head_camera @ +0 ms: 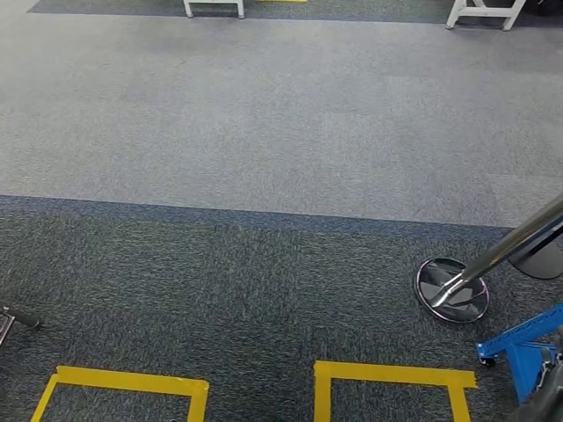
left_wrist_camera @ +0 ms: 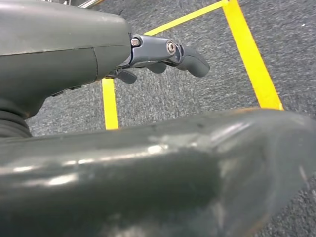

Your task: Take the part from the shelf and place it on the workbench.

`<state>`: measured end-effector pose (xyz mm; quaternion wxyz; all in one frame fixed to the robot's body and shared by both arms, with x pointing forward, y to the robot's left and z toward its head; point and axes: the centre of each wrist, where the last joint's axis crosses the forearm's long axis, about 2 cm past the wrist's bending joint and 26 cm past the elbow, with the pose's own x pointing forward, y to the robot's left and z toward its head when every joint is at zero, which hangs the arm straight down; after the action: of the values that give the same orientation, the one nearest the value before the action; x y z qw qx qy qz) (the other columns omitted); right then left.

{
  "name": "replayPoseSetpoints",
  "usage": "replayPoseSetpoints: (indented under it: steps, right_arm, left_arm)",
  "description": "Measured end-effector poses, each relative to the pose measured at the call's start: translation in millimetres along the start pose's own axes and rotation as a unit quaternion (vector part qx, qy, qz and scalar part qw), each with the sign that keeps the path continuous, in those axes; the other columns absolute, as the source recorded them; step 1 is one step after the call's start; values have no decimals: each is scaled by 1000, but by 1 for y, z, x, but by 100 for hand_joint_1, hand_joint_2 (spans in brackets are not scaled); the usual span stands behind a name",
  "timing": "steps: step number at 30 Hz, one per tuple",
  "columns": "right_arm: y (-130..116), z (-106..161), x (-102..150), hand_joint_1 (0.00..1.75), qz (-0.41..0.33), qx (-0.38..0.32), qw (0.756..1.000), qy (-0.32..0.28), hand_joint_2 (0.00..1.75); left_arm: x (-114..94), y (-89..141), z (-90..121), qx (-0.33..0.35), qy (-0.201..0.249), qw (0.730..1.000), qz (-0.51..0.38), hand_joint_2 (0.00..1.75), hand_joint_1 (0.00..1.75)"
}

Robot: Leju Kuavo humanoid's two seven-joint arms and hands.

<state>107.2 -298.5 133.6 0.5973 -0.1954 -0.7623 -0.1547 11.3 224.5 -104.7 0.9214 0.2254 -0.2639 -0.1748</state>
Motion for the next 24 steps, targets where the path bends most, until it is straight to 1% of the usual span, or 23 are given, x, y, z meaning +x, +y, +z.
replayPoseSetpoints:
  steps: [12,14,16,18,24]
  right_arm:
    - [0,0,0,0,4,-2,1000,-2,0]
    - [0,0,0,0,4,-2,1000,-2,0]
    - [0,0,0,0,5,-2,1000,-2,87]
    - [0,0,0,0,12,-4,1000,-1,175]
    - [2,0,1,0,48,-15,999,4,175]
  left_arm:
    - [-2,-1,1,-1,1,1000,0,0,0]
    - [-2,0,1,0,1,1000,-1,87,0]
    - [-2,0,1,0,1,1000,-1,175,0]
    - [-2,0,1,0,1,1000,0,175,0]
    - [0,-3,2,-7,2,1000,8,175,0]
